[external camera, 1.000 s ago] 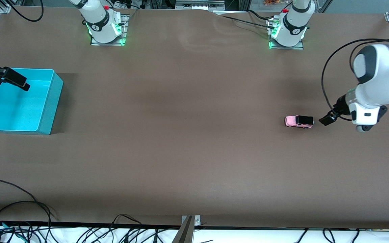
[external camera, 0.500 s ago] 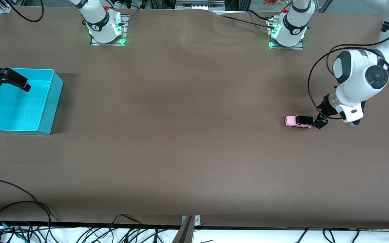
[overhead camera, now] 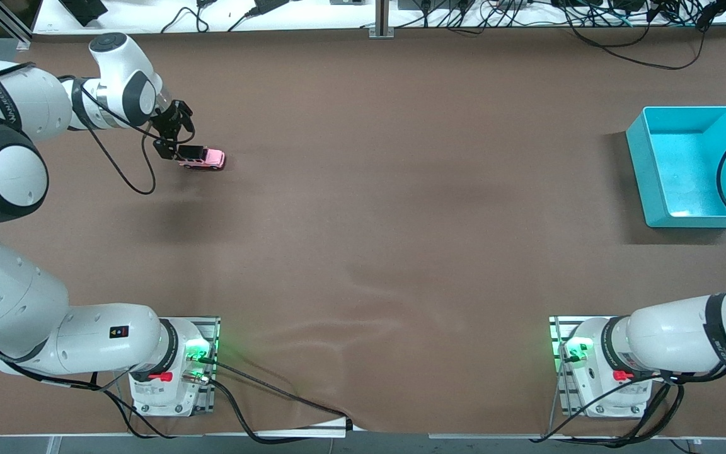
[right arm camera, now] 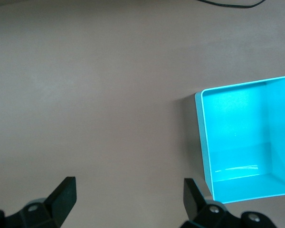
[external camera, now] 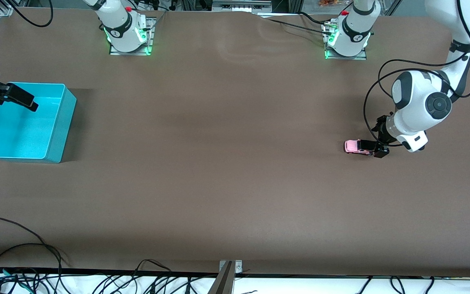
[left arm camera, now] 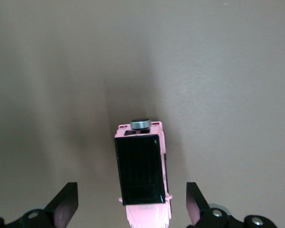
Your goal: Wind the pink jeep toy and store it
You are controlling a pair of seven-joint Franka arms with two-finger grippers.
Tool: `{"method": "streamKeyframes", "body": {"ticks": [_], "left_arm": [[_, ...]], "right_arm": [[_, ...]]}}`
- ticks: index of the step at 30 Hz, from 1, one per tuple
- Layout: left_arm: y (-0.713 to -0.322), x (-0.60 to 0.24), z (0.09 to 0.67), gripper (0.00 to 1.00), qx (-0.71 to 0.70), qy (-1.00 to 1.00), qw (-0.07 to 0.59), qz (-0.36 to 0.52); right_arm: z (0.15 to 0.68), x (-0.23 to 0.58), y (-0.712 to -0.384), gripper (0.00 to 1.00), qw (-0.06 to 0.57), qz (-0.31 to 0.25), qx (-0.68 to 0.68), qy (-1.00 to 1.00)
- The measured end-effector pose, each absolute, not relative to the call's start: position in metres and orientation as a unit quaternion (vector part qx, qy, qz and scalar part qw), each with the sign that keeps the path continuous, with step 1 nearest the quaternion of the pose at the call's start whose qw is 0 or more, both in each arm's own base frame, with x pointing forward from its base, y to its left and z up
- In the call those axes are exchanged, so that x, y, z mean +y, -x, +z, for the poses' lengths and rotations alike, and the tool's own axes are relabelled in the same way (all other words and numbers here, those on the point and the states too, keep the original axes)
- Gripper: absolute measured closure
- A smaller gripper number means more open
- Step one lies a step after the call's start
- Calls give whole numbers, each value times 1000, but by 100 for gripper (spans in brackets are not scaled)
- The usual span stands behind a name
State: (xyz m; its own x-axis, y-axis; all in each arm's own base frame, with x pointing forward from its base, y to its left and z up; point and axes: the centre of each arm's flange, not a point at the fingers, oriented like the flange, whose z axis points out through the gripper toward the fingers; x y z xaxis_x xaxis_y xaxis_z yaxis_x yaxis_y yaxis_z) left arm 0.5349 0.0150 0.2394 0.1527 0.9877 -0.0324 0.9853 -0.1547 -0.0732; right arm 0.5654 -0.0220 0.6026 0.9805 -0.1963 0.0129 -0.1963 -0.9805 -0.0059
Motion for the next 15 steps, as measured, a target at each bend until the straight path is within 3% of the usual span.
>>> {"method": "streamKeyframes", "body": {"ticks": [15], "left_arm": [[-539, 14, 215, 10, -710, 704, 7, 23]], "right_arm": [[602, -22, -566, 0, 2, -6, 99, 995]]}}
